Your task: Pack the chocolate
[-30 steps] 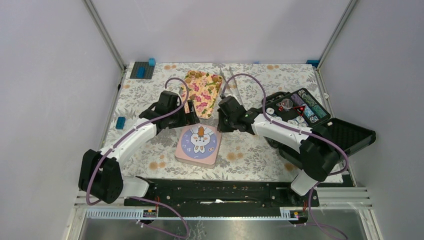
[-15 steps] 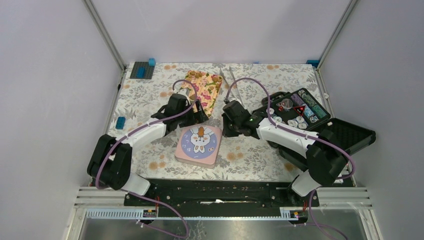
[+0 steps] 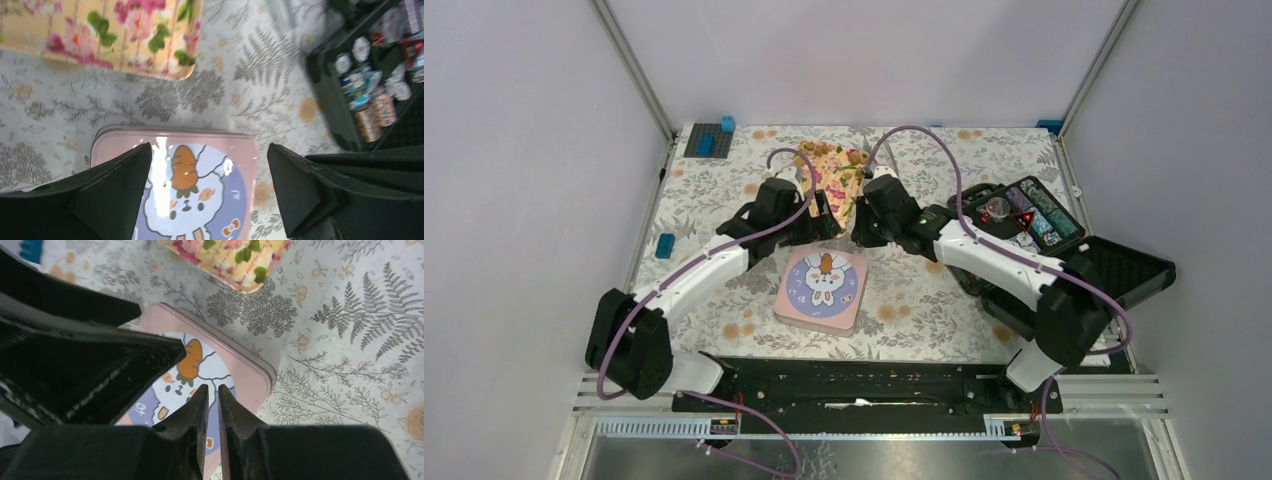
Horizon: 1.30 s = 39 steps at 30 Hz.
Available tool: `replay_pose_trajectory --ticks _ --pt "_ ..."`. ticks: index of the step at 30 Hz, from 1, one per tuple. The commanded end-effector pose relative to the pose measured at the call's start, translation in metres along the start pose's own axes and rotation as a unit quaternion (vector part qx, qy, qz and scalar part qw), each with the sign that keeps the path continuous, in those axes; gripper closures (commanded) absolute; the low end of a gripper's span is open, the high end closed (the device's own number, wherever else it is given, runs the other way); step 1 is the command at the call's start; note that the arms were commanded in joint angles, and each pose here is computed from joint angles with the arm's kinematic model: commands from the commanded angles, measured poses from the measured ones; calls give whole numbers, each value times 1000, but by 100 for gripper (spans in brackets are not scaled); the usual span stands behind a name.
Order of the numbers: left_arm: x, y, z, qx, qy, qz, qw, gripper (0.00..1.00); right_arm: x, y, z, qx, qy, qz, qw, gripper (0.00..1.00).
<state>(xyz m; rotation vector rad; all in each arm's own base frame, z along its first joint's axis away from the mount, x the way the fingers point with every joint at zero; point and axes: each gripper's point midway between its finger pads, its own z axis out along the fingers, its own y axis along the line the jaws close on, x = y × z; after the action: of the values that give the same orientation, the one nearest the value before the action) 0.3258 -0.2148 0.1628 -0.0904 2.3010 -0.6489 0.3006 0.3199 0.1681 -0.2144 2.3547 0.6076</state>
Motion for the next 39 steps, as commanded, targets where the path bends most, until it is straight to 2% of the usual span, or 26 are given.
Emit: replay_pose_trajectory --ticks 1,5,8,14,18,24,28,39 --pt "38 27 20 -30 44 -8 999 7 36 -16 38 23 55 11 998 81" --pt "57 38 28 -42 70 -13 997 7 61 -29 52 44 93 12 995 83" --pt "51 35 24 -44 73 -4 996 7 51 -25 44 41 83 8 996 83" --pt "-8 -1 -17 -5 -9 11 1000 6 -11 -1 0 11 -8 1 1000 82" --pt "-24 -13 -33 17 -47 9 999 4 -22 3 -15 -4 -41 12 999 80" --pt "9 4 -15 0 4 -2 1000 4 14 -3 5 -8 10 29 999 80" --pt "24 14 -12 -8 17 -8 1000 4 27 -10 12 -1 26 33 999 80" --pt "48 18 -19 -3 61 2 998 4 4 0 -6 -13 -5 35 999 79"
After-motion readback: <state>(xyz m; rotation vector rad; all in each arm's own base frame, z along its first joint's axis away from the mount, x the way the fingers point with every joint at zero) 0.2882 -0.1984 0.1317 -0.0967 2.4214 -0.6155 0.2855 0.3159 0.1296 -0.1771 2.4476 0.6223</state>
